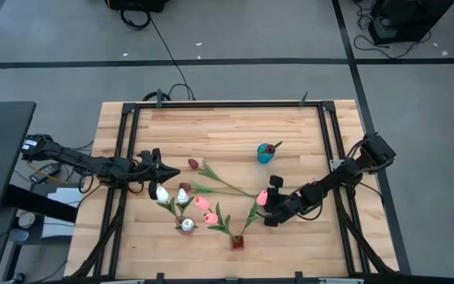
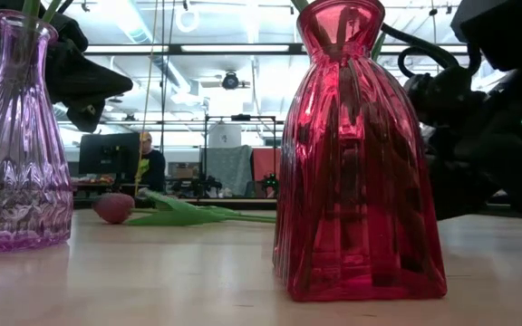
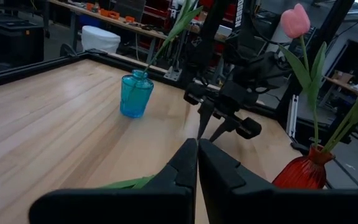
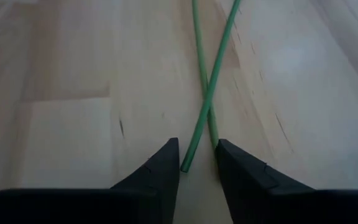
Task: Sort flowers into vase by color
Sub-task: Put the top red flower into the blue vase
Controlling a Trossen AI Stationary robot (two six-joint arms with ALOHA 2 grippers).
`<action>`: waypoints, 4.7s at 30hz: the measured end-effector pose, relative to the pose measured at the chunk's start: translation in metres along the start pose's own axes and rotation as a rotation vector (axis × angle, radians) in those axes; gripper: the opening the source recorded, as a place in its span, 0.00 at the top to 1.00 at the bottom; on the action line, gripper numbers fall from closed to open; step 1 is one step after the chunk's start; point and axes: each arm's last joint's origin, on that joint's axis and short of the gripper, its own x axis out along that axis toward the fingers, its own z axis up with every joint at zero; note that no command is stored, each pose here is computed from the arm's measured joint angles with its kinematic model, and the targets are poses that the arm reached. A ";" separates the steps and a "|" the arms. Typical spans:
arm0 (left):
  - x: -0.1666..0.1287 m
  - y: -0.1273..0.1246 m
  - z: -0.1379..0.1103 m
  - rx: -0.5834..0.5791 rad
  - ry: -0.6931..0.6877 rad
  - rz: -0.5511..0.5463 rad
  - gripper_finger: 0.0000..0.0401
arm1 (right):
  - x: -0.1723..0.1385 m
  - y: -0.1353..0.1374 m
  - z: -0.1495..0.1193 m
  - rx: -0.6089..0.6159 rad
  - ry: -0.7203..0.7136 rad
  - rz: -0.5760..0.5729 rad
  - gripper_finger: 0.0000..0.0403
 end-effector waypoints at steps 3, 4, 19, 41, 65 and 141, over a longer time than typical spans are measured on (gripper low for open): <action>0.000 0.000 0.000 0.000 0.000 0.000 0.95 | 0.000 0.000 0.000 -0.003 0.005 0.001 0.78; 0.000 0.000 0.000 0.000 0.000 0.000 0.95 | 0.000 0.000 -0.001 -0.004 0.008 0.003 0.82; 0.000 0.000 0.000 -0.011 -0.007 0.012 0.95 | 0.004 -0.012 0.004 0.143 -0.087 -0.197 0.99; 0.019 0.003 0.006 -0.096 -0.167 0.180 0.62 | -0.016 -0.005 0.063 0.213 -0.594 -0.231 0.99; 0.056 0.004 0.016 -0.020 -0.338 0.123 0.47 | -0.016 -0.001 0.065 0.115 -0.610 -0.123 0.99; 0.149 0.008 0.156 0.231 0.038 -0.005 0.96 | -0.072 -0.037 0.064 0.154 -0.328 0.015 0.57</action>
